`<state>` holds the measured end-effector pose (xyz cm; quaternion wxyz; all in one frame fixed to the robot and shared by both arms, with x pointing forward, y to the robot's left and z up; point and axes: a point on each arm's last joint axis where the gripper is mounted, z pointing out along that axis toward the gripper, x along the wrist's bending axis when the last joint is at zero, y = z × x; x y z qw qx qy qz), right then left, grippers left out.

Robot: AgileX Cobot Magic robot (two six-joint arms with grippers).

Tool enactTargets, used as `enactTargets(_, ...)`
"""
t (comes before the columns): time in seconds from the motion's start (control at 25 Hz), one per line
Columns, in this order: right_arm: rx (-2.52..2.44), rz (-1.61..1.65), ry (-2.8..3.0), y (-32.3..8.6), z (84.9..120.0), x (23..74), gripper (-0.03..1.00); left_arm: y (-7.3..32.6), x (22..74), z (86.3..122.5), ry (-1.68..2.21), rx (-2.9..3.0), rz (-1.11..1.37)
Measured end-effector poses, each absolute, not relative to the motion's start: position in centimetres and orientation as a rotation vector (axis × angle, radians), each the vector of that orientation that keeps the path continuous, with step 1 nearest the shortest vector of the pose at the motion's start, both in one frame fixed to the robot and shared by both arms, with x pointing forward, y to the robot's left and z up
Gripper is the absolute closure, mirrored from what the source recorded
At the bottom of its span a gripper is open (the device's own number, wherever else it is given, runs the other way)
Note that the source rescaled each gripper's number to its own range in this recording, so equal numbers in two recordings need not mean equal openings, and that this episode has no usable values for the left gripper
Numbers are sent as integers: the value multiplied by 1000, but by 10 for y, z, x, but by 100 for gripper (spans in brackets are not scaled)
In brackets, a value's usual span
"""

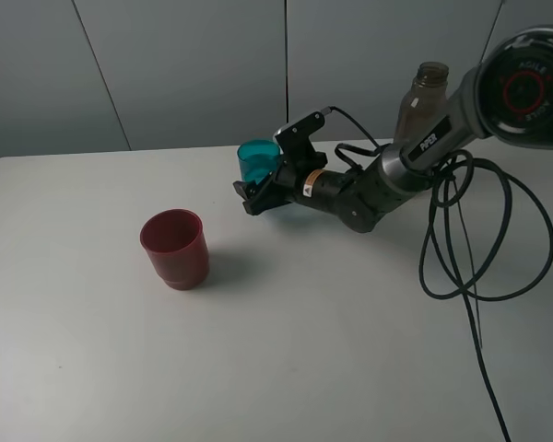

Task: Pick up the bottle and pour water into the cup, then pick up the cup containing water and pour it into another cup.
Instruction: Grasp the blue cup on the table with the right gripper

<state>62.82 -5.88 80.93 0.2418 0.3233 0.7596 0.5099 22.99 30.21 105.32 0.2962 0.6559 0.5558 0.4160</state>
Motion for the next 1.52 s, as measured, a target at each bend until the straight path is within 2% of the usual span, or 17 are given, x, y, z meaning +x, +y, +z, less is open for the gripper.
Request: enactTargets(1.52, 913, 1522, 1974, -55, 795, 633, 17, 302, 230, 1053, 1478, 1744, 1106)
